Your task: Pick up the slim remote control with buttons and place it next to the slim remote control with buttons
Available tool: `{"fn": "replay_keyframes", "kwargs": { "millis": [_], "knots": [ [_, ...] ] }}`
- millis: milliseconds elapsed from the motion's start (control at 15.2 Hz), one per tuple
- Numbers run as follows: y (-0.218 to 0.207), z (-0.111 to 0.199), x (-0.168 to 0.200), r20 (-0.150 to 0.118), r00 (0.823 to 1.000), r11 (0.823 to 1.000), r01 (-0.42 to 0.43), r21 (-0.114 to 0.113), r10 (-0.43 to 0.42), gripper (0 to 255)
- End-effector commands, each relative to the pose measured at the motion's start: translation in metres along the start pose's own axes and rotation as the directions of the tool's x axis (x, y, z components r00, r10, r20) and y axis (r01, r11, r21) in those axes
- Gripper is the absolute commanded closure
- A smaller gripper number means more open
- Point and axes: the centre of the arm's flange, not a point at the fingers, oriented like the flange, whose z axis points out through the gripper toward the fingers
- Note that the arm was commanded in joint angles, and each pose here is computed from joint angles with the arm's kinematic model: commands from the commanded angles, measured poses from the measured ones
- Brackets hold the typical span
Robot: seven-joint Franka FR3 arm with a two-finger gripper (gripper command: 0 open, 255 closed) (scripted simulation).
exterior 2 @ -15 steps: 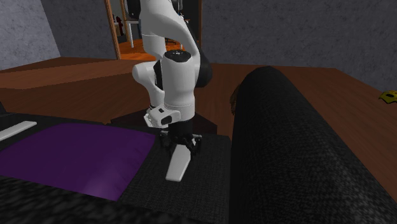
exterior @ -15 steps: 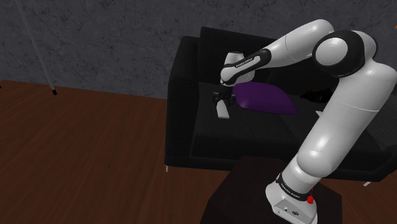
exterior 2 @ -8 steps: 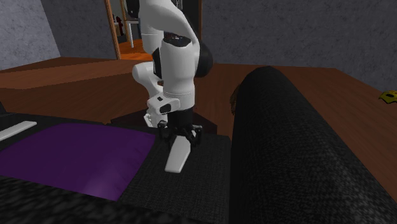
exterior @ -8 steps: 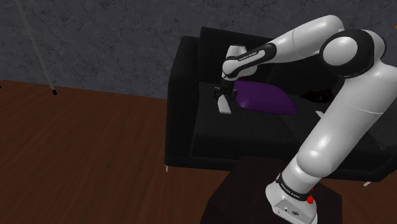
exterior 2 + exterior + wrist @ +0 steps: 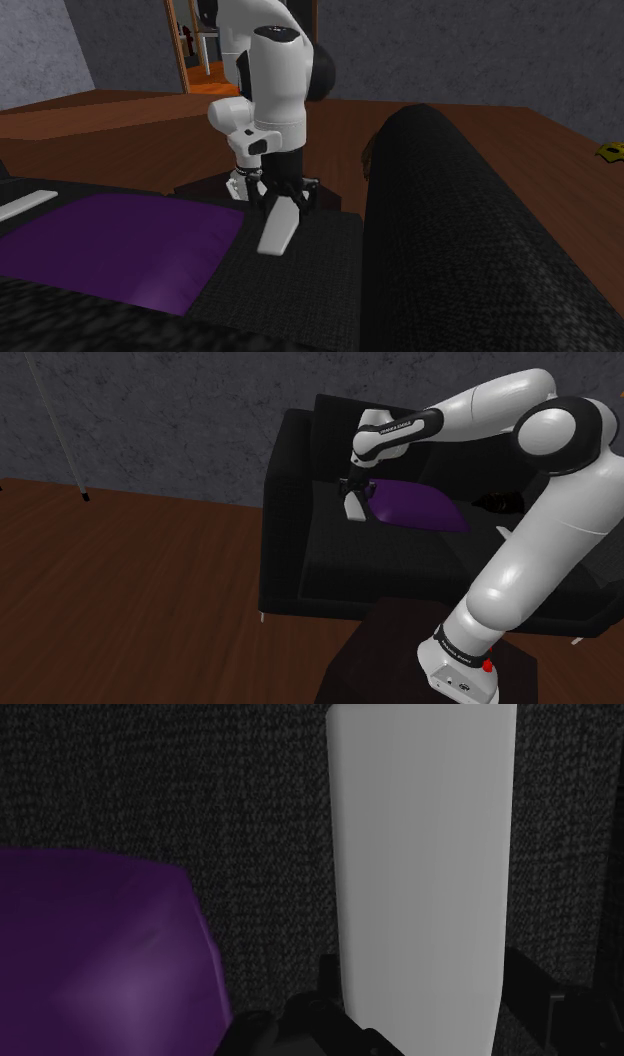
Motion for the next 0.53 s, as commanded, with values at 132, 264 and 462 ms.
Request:
{"fn": "replay_keyframes", "kwargs": {
  "millis": [132,264,462],
  "knots": [
    [0.027,-0.009,-0.007,0.0,1.0,1.0,0.0,0.0,0.0,255],
    [0.053,-0.008,-0.013,0.0,1.0,1.0,0.0,0.0,0.0,255],
    [0.091,-0.008,-0.021,0.0,1.0,1.0,0.0,0.0,0.0,255]
  ]
}}
